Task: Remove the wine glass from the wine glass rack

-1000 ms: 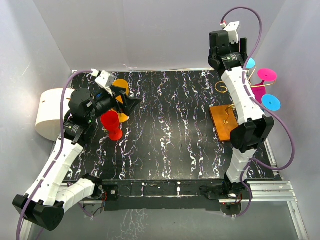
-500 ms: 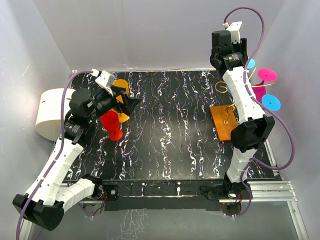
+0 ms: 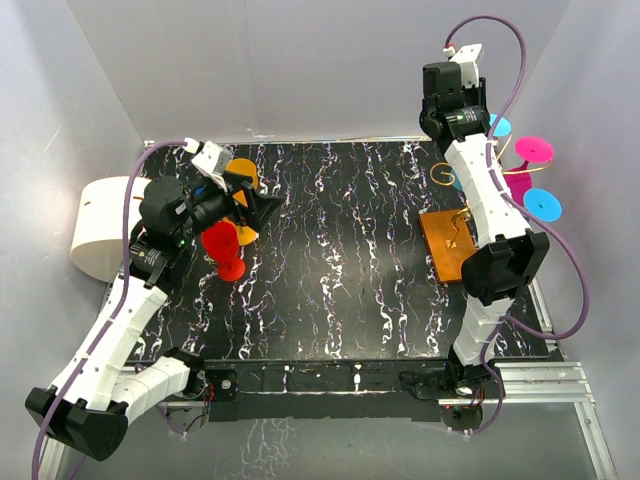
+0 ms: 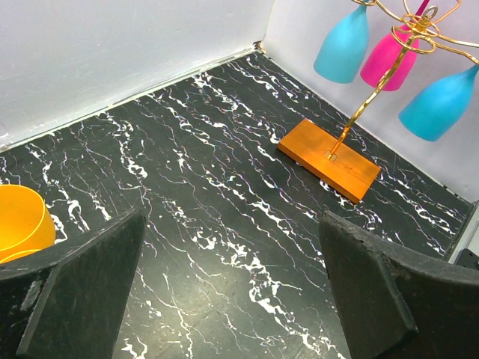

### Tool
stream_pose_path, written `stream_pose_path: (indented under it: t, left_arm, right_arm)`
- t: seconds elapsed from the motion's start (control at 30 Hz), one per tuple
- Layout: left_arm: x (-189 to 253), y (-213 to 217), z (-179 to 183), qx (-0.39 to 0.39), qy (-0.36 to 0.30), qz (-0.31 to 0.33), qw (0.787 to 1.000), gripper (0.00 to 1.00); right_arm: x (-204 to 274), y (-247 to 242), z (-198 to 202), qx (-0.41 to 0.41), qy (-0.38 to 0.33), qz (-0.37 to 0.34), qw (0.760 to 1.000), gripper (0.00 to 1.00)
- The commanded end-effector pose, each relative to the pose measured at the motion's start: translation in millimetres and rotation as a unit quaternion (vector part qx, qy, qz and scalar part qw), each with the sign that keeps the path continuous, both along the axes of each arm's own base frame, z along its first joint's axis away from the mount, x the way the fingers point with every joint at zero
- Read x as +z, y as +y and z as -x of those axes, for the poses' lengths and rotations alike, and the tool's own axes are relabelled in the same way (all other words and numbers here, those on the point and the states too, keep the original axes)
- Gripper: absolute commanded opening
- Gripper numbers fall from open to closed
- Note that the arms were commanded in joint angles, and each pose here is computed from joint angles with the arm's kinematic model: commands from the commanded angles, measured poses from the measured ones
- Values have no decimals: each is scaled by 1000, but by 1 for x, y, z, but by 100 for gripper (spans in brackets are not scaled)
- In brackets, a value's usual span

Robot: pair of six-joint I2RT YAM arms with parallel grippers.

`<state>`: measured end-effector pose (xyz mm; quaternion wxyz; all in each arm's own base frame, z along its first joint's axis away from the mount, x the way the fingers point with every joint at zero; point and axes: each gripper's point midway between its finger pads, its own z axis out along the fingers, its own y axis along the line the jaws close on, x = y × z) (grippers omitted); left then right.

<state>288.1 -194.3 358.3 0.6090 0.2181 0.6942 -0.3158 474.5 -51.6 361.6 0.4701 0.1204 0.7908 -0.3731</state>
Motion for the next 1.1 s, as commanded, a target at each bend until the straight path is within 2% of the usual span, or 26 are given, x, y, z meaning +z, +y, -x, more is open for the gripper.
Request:
stream_pose_path:
  t: [0.0, 0.7, 1.07]
  left_arm:
    - [9, 0, 2, -3, -18, -1, 1000, 99]
    - [4, -2, 1, 0, -16, -8, 1000, 99]
    - [4, -3, 2, 0, -17, -10, 1000, 99]
  right_arm:
    - [24, 0, 10, 2, -31, 0, 1000, 20]
    - [43, 1, 14, -19, -37, 57, 997, 0]
    - [57, -6, 15, -43, -57, 72, 995, 0]
